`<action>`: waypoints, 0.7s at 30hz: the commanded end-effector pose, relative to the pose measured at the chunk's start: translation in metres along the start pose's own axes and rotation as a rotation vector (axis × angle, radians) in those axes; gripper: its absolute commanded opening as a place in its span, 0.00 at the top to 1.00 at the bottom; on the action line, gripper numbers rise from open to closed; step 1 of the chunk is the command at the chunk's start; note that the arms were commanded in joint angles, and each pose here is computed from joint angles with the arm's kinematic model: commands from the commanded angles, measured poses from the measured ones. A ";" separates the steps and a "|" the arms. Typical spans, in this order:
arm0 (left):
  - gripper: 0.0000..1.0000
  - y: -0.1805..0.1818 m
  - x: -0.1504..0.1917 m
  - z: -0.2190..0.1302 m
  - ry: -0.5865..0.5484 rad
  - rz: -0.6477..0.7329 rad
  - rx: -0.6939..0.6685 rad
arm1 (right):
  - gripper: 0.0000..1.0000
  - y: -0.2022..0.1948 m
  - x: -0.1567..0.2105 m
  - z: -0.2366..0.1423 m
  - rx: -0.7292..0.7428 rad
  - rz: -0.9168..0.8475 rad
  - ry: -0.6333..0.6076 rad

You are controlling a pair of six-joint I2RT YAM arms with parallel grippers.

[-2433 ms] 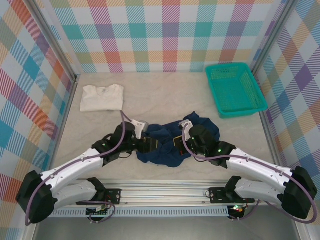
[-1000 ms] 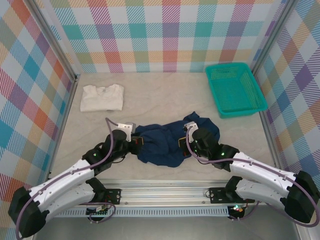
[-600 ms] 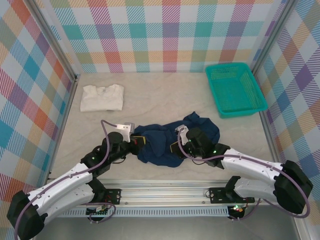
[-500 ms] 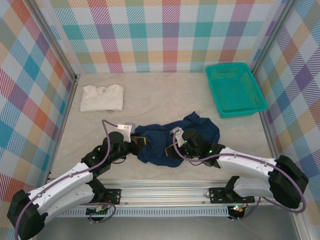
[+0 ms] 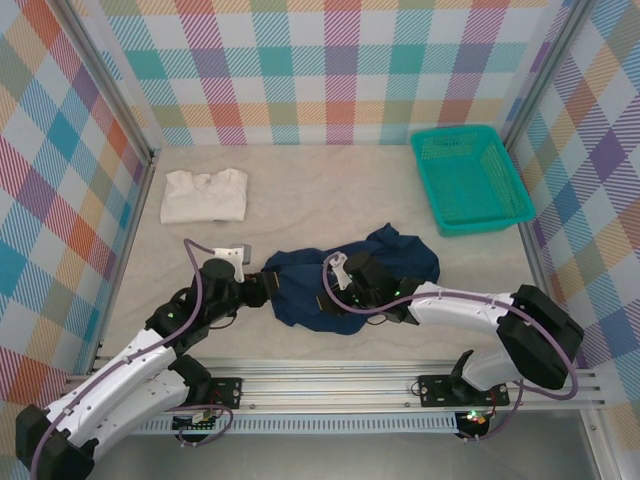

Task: Fold the inside-out t-shirt

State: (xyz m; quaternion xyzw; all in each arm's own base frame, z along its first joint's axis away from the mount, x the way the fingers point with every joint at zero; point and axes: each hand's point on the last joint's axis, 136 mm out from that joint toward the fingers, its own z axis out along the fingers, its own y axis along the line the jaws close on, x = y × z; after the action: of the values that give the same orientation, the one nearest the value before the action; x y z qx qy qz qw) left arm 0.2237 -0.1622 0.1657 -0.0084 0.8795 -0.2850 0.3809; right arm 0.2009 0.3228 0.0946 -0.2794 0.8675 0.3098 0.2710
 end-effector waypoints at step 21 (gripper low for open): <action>0.49 0.033 0.036 0.088 0.358 -0.163 -0.063 | 0.46 -0.048 -0.039 -0.017 0.092 0.192 -0.014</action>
State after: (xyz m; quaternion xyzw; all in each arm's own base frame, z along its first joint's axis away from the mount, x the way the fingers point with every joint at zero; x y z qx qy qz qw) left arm 0.2592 -0.1641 0.0653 -0.0629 0.9515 -0.2231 0.2023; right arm 0.2407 0.2889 0.0950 -0.2013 0.9043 0.2694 0.2629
